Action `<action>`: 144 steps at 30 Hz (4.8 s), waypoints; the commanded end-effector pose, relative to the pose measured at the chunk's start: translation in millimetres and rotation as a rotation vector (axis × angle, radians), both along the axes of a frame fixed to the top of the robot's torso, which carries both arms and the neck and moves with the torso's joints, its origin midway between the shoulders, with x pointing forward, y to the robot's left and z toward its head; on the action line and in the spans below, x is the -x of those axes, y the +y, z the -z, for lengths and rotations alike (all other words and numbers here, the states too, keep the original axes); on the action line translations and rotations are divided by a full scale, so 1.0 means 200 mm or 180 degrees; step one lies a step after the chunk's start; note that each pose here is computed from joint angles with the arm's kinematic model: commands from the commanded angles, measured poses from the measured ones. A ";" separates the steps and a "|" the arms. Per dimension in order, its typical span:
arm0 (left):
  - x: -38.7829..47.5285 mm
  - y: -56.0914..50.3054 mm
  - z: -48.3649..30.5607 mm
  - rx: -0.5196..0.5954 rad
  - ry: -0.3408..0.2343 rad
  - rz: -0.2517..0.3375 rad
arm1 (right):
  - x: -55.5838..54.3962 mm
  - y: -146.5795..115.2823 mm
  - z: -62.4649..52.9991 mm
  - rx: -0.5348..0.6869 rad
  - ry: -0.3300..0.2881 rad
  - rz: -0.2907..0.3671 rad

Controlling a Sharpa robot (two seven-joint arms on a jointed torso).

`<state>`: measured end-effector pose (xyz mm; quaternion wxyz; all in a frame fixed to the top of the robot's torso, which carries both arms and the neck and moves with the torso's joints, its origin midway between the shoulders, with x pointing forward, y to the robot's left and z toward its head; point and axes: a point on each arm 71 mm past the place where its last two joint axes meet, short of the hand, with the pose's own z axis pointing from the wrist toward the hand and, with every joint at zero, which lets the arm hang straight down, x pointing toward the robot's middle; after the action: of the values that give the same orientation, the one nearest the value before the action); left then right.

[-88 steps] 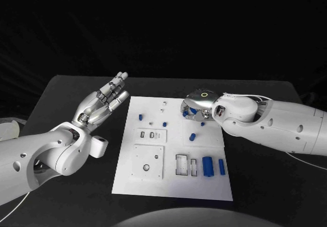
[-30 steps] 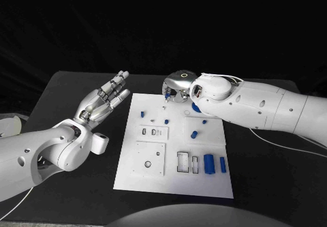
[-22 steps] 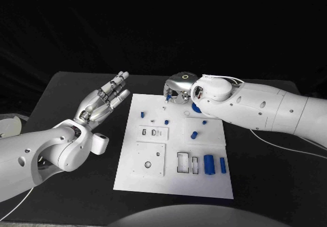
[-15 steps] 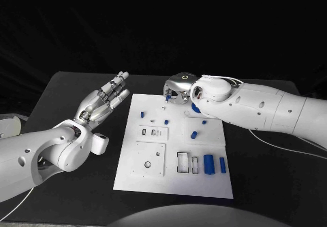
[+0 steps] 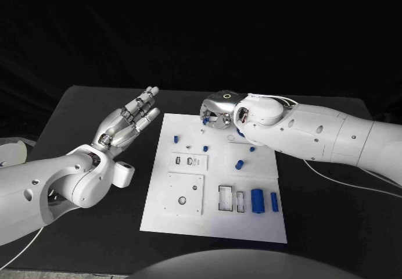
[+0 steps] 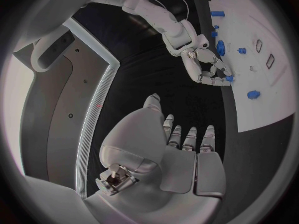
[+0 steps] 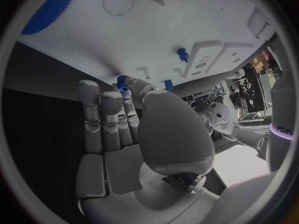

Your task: Assemble the parts on the task board

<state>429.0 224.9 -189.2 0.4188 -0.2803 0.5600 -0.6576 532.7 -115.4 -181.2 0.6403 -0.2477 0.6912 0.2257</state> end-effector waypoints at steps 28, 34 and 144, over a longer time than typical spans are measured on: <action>-0.004 0.02 0.008 0.0038 0.0100 0.0012 | 0.11 -0.32 -0.19 -0.0322 -0.0340 0.0135; -0.004 0.01 0.014 0.0037 0.0113 0.0020 | 0.17 -0.49 -0.20 -0.0342 -0.0140 0.0377; -0.022 -0.02 0.065 0.0057 0.0306 0.0143 | 0.12 -0.06 0.00 -0.0433 0.0755 0.0201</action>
<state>434.0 222.8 -202.8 0.3838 -0.3041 0.5816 -0.6496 508.2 -127.7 -178.3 0.5822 -0.1453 0.7454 0.2904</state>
